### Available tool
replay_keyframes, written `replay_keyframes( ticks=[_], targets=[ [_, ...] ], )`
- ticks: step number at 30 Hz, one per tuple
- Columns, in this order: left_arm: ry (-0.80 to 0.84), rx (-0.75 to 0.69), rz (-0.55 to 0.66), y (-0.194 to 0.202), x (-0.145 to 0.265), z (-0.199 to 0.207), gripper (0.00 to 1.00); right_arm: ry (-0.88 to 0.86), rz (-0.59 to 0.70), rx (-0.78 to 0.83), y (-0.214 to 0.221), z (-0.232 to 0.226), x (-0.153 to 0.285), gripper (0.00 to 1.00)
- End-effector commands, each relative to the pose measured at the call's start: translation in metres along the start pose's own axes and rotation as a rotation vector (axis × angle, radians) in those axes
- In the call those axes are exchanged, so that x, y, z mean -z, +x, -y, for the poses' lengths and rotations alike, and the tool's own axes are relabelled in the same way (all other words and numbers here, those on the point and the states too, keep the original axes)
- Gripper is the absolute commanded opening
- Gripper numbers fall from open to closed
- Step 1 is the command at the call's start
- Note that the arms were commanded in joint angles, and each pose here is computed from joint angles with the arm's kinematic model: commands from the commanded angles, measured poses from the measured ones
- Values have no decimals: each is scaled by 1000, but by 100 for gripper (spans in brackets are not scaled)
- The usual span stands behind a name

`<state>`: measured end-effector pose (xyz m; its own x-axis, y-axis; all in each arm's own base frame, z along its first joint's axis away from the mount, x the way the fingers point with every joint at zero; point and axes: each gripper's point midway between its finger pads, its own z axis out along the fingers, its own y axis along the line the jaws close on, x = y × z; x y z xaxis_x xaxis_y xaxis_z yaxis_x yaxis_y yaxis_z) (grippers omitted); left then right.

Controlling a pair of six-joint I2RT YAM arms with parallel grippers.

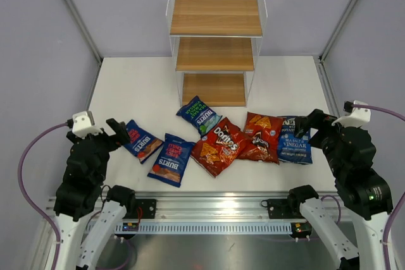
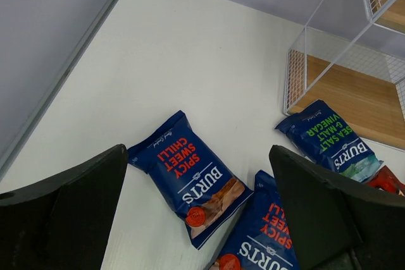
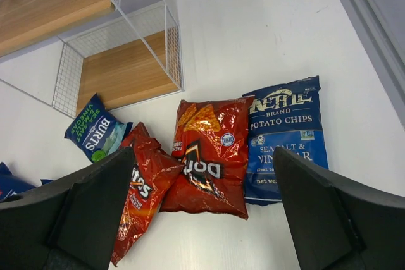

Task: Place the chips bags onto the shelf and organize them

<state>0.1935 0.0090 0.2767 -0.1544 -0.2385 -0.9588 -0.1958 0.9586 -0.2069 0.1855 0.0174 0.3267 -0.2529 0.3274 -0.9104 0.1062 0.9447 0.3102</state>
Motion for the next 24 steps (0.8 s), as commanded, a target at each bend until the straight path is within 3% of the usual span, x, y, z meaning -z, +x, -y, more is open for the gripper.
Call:
replay_keyframes(
  ticks=[1, 8, 11, 12, 14, 15, 18, 20, 24],
  targets=[
    [-8, 50, 47, -16, 0, 2, 99, 16, 38, -15, -10, 1, 1, 99],
    [-70, 98, 64, -19, 4, -9, 99, -9, 65, -142, -7, -4, 0, 99],
    [-64, 132, 77, -24, 8, -8, 99, -273, 86, -178, -5, -46, 9, 99],
    [-52, 153, 77, -24, 9, -6, 99, -442, 60, -204, 2, -76, 10, 100],
    [4, 178, 57, -22, 10, 5, 99, -587, -38, -273, 14, -106, 6, 99],
    [24, 213, 36, -19, 9, 11, 99, -711, -106, -268, 23, -126, 10, 99],
    [102, 319, -55, 5, 0, 34, 99, -792, -231, -283, 39, -144, 0, 99],
    [131, 425, -131, 24, -9, 49, 99, -798, -233, -269, 39, -146, -2, 99],
    [-24, 577, -331, 93, -29, 44, 99, -765, -152, -233, 28, -139, -2, 100]
  ],
)
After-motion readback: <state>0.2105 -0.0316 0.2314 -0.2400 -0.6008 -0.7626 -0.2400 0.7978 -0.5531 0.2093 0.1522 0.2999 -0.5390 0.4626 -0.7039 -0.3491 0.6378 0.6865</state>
